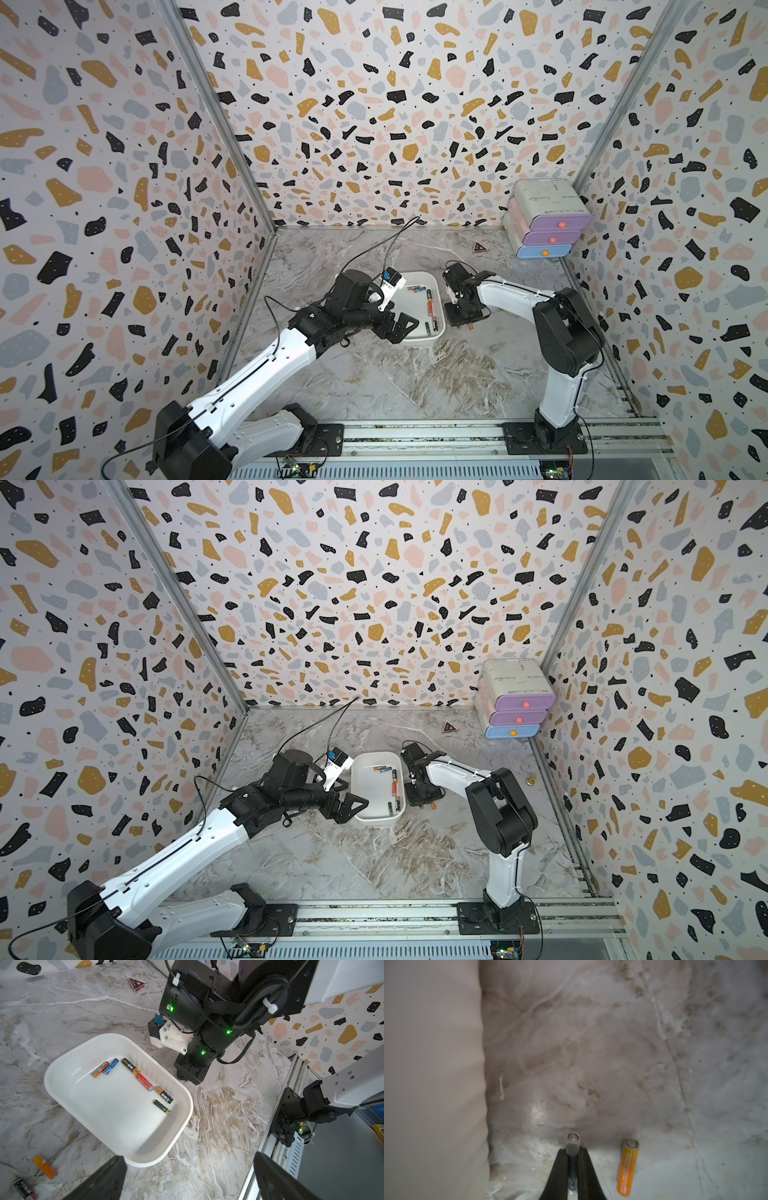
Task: Take the batteries out of the storage box
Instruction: Place the battery at the center of the board.
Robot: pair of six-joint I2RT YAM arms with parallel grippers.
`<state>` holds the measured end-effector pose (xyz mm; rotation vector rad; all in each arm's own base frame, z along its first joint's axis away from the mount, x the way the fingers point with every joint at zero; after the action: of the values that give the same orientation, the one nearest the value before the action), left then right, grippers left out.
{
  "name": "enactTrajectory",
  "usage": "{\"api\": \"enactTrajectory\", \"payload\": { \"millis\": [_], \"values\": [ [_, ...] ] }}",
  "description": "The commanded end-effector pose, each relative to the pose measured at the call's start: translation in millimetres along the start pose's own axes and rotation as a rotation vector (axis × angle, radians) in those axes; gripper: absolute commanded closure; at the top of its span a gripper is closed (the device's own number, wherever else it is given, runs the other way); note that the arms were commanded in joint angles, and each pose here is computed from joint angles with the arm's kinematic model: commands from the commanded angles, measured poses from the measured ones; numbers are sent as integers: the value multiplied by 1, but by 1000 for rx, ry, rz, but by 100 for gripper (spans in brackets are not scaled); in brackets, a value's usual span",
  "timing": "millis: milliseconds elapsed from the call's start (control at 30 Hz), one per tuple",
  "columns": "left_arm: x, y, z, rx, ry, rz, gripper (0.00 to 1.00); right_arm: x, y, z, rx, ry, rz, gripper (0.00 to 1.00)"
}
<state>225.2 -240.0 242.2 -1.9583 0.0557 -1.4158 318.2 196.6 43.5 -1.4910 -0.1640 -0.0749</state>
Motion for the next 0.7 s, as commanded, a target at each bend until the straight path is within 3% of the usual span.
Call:
{"api": "enactTrajectory", "payload": {
  "millis": [0,200,333,400,567,667],
  "values": [
    [3,-3,3,31,16,-21,1,10,-4,-3,-36,11,-49,100],
    [4,-2,5,41,16,-18,0,9,-1,-3,-40,10,-48,100],
    [7,-1,6,44,17,-17,0,10,-4,-1,-25,12,-56,75],
    [8,-2,7,50,17,-19,0,11,-9,1,-13,8,-64,68],
    [1,0,24,153,-13,3,0,16,-40,10,48,-8,-95,66],
    [-5,1,39,199,-80,32,6,19,-77,15,95,-31,-145,65]
  ]
}}
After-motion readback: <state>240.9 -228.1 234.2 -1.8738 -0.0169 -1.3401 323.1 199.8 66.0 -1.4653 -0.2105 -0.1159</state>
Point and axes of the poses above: each gripper's point midway between its finger pads, its own y axis out along the fingers, its own z axis along the line the jaws close on, x = y × z, the point moved 2 cm from there along -y, back along the fingers, and after that the axes turned 12 degrees about y, right-handed, at the moved point
